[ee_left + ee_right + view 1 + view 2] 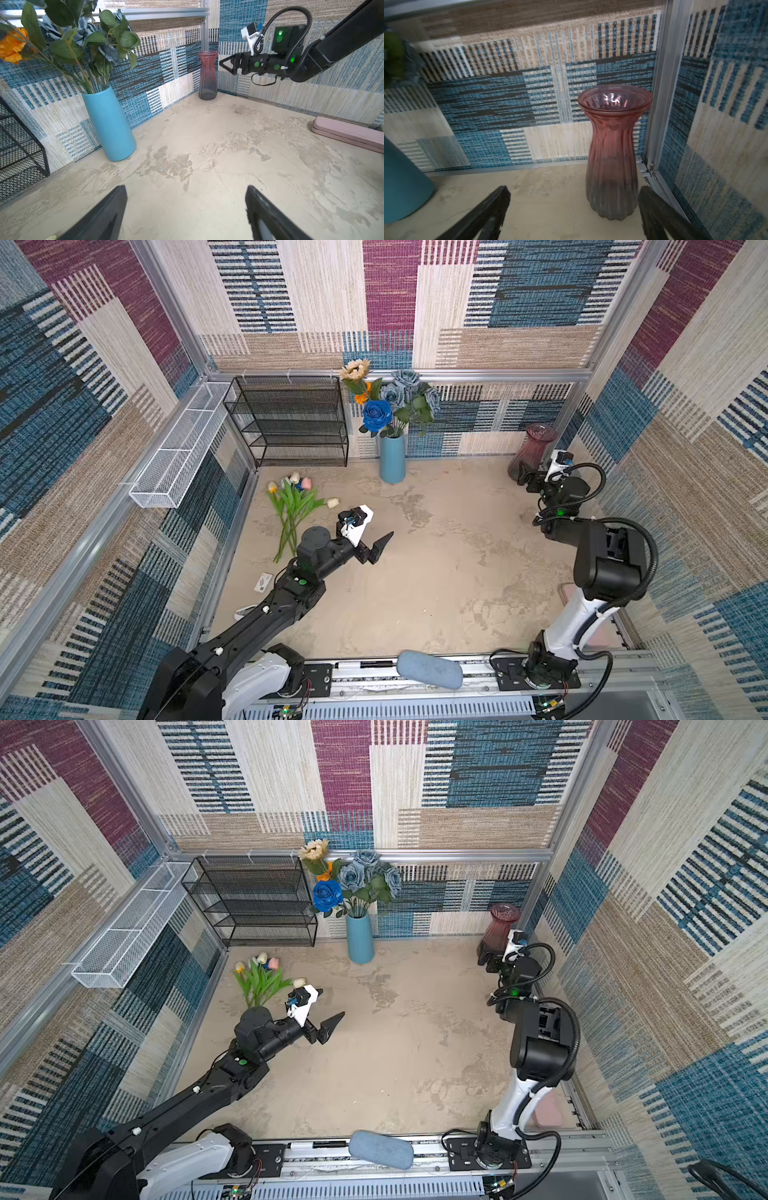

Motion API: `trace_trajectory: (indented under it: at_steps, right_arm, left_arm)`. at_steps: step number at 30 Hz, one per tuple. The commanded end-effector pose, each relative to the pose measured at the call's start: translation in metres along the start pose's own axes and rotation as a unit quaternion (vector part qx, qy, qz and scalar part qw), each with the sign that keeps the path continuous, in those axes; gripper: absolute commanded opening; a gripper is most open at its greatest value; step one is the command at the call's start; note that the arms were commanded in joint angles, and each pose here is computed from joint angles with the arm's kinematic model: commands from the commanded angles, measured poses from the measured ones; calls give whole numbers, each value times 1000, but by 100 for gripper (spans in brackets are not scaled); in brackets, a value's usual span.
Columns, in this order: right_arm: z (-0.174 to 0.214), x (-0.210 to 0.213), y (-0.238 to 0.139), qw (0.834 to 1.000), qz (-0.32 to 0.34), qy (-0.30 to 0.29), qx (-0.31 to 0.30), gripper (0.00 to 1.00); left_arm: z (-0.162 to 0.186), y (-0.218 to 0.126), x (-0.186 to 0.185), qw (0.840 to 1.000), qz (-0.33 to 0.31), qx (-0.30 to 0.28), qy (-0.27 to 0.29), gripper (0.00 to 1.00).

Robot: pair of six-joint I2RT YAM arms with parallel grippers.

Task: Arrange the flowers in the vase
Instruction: 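Move the right gripper to the pink glass vase and grasp its rim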

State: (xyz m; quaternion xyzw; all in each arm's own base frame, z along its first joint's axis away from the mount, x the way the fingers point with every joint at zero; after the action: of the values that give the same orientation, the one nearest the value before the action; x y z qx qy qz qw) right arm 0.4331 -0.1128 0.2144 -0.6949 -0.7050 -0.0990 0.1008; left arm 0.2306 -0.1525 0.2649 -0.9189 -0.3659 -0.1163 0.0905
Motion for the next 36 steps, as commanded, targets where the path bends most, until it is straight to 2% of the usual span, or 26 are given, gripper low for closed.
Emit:
trace_trajectory:
  at_steps: [1, 15, 26, 33, 36]
  right_arm:
    - [3, -12, 18, 999, 14, -41, -6, 100]
    - [9, -40, 104, 994, -27, -101, -41, 100]
    - [15, -54, 147, 987, -29, -142, -74, 99]
    - [12, -54, 154, 984, -42, -152, -80, 65]
    - [10, -48, 146, 983, -60, -152, -86, 56]
  left_arm:
    - [-9, -1, 4, 1000, -13, -22, 19, 92]
    - [-14, -1, 7, 999, -23, -10, 25, 92]
    - [-17, 7, 11, 1000, -15, 2, 16, 92]
    - [-16, 5, 12, 999, -25, 16, 11, 91]
    - [-16, 5, 12, 999, -30, 14, 11, 91]
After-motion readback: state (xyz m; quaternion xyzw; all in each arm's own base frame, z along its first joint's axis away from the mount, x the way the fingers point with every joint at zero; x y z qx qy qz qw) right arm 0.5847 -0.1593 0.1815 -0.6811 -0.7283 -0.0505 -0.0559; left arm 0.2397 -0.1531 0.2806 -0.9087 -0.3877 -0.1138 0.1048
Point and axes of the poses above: each gripper's point midway between its finger pads, its own y axis out along the fingers, its own x axis along the line the jaws close on, z = x × y, the point moved 10 cm from there along -y, back along the fingers, and after that the axes turned 10 degrees about y, right-handed, at the moved point
